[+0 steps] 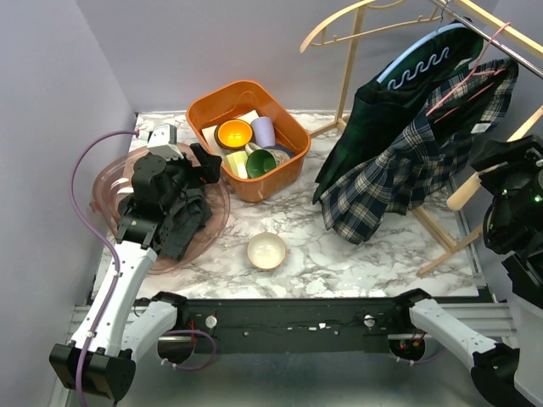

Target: Remove the skirt from the hanger

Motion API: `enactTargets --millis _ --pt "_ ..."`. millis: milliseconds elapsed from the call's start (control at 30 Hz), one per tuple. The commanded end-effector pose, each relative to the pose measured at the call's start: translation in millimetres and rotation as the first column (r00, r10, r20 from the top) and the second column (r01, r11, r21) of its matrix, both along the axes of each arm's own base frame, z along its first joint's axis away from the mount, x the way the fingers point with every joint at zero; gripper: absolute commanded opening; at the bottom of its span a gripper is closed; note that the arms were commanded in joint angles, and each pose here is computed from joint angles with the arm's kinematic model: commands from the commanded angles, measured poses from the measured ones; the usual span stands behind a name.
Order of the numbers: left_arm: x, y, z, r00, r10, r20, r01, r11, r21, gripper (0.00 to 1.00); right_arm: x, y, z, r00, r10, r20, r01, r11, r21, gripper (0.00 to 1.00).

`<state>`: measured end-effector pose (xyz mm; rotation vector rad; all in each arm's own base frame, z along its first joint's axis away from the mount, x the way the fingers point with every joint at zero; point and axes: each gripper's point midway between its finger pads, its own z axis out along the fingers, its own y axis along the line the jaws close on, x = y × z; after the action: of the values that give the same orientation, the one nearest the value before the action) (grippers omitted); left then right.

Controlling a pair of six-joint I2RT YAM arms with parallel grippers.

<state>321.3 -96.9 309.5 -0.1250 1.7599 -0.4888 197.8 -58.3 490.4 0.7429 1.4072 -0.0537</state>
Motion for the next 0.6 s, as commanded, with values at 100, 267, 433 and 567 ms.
enactTargets --millis 100,267,433,567 --pt "-9.2 -7.6 13.8 0.997 -0.054 0.047 0.054 0.999 -0.008 0.99 -36.0 28.3 -0.9 0.953 0.288 -0.092 -0.297 0.949 -0.107 0.87" --pt "-12.9 -11.4 18.9 0.995 -0.079 0.062 0.08 0.997 -0.014 0.99 -54.5 61.6 14.5 0.862 0.502 -0.075 -0.507 0.853 -0.123 0.82" --pt "-15.9 -18.5 21.4 0.99 -0.12 0.067 0.122 0.992 -0.025 0.99 -71.1 91.4 45.0 0.76 0.648 0.051 -0.643 0.761 -0.089 0.72" --pt "-18.1 -24.6 22.8 0.986 -0.153 0.07 0.156 0.987 -0.04 0.99 -63.9 135.4 71.7 0.597 0.779 0.191 -0.783 0.618 -0.071 0.71"
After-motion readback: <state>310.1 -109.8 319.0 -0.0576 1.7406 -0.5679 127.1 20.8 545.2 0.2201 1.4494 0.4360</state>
